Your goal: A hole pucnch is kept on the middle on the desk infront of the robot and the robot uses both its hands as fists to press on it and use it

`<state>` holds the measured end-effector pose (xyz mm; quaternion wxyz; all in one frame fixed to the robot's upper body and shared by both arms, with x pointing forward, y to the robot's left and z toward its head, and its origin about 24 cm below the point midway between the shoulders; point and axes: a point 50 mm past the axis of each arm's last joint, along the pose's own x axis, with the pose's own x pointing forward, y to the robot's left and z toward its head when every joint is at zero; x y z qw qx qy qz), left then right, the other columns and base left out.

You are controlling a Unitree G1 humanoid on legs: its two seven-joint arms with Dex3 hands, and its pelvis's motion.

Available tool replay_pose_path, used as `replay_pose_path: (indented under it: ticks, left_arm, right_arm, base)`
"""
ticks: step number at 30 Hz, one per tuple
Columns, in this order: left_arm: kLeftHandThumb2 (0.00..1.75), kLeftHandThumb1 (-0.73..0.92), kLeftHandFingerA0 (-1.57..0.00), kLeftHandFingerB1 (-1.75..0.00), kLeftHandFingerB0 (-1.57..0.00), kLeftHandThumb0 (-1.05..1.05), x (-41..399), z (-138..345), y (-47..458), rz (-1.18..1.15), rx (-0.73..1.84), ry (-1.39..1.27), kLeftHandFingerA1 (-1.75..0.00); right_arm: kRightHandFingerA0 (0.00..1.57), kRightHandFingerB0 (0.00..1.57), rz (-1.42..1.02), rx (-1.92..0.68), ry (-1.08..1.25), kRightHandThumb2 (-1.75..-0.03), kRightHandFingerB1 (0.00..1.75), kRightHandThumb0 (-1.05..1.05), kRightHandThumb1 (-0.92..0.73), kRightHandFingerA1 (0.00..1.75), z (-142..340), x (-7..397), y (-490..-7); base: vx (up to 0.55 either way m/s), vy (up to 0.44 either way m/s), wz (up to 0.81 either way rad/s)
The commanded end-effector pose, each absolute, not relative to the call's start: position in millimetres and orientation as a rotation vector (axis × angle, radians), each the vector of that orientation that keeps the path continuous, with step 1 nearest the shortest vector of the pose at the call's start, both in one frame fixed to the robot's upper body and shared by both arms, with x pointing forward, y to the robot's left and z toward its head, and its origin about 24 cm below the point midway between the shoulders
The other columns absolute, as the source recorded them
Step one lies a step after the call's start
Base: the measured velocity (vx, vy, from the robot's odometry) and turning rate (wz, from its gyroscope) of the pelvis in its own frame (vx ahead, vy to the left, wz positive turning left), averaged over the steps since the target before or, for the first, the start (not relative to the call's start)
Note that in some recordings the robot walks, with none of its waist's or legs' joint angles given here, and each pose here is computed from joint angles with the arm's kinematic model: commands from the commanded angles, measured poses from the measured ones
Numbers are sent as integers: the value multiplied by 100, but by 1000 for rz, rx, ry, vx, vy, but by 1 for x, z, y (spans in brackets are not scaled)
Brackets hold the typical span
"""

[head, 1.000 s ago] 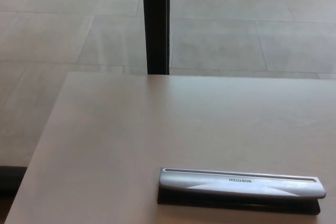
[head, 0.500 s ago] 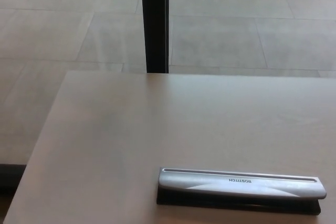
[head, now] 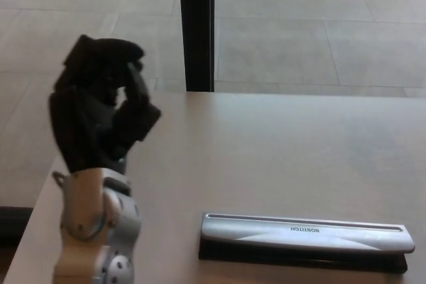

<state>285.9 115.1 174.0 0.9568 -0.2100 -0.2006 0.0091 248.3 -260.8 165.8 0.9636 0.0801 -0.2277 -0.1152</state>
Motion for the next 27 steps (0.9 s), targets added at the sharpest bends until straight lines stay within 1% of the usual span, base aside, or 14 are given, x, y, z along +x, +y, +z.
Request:
replay_pose_path:
  ticks: [1, 2, 4, 5, 6, 7, 8, 9, 12, 16, 17, 23, 25, 27]
  left_arm:
    - [101, 72, -86, -154, -60, -18, 275, 173, 68, -100, -580, -266, -175]
    - [101, 72, -86, -154, -60, -18, 275, 172, 66, -102, -580, -260, -175]
    - [97, 75, -86, -146, -58, -20, 274, 168, 59, -120, -587, -240, -175]
    - [97, 77, -87, -146, -59, -19, 274, 166, 55, -122, -594, -225, -175]
    - [97, 77, -87, -146, -59, -19, 273, 164, 52, -124, -593, -216, -175]
    - [98, 77, -86, -144, -61, -18, 273, 162, 49, -122, -597, -200, -175]
    - [100, 77, -88, -144, -62, -17, 272, 157, 45, -121, -624, -174, -175]
    - [99, 76, -89, -147, -61, -18, 272, 154, 43, -115, -624, -160, -175]
    - [102, 72, -88, -149, -63, -20, 269, 148, 38, -93, -635, -119, -175]
    - [102, 72, -88, -150, -62, -20, 265, 138, 31, -78, -650, -64, -175]
    - [99, 73, -86, -150, -61, -19, 264, 134, 30, -77, -649, -56, -175]
    - [95, 74, -84, -155, -59, -23, 257, 106, 15, -72, -631, 52, -175]
    - [101, 70, -85, -155, -60, -22, 253, 95, 8, -63, -640, 94, -175]
    - [102, 71, -85, -158, -58, -23, 249, 82, 0, -57, -631, 133, -175]
  right_arm:
    - [104, 78, 2, 263, -254, -109, 144, -28, -62, 175, 144, 247, -218]
    - [104, 78, 5, 254, -237, -109, 144, -28, -62, 175, 143, 247, -217]
    - [105, 76, 44, 250, -199, -105, 135, -27, -68, 175, 138, 248, -214]
    - [104, 68, 65, 229, -177, -101, 139, -25, -70, 175, 135, 248, -212]
    - [104, 68, 80, 207, -156, -101, 139, -25, -70, 175, 131, 248, -211]
    - [104, 74, 85, 176, -128, -108, 135, -26, -68, 175, 129, 247, -209]
    - [107, 74, 99, 183, -98, -112, 131, -24, -65, 175, 123, 245, -207]
    - [105, 73, 103, 170, -83, -111, 131, -23, -65, 175, 120, 243, -205]
    - [105, 73, 95, 112, -66, -109, 134, -25, -65, 175, 112, 240, -201]
    - [102, 71, 82, 150, -44, -105, 137, -28, -66, 175, 102, 237, -197]
    - [102, 69, 79, 140, -41, -104, 141, -30, -67, 175, 101, 237, -197]
    - [105, 71, 59, 143, -43, -107, 142, -28, -66, 175, 94, 240, -199]
    - [106, 72, 35, 109, -31, -105, 144, -31, -65, 175, 89, 240, -198]
    - [106, 71, 33, 116, -25, -104, 145, -31, -67, 175, 85, 240, -197]
  base:
    - [0, 0, 0]
    - [0, 0, 0]
    - [0, 0, 0]
    - [0, 0, 0]
    - [0, 0, 0]
    - [0, 0, 0]
    - [0, 0, 0]
    - [0, 0, 0]
    - [0, 0, 0]
    - [0, 0, 0]
    - [0, 0, 0]
    - [0, 0, 0]
    - [0, 0, 0]
    - [0, 0, 0]
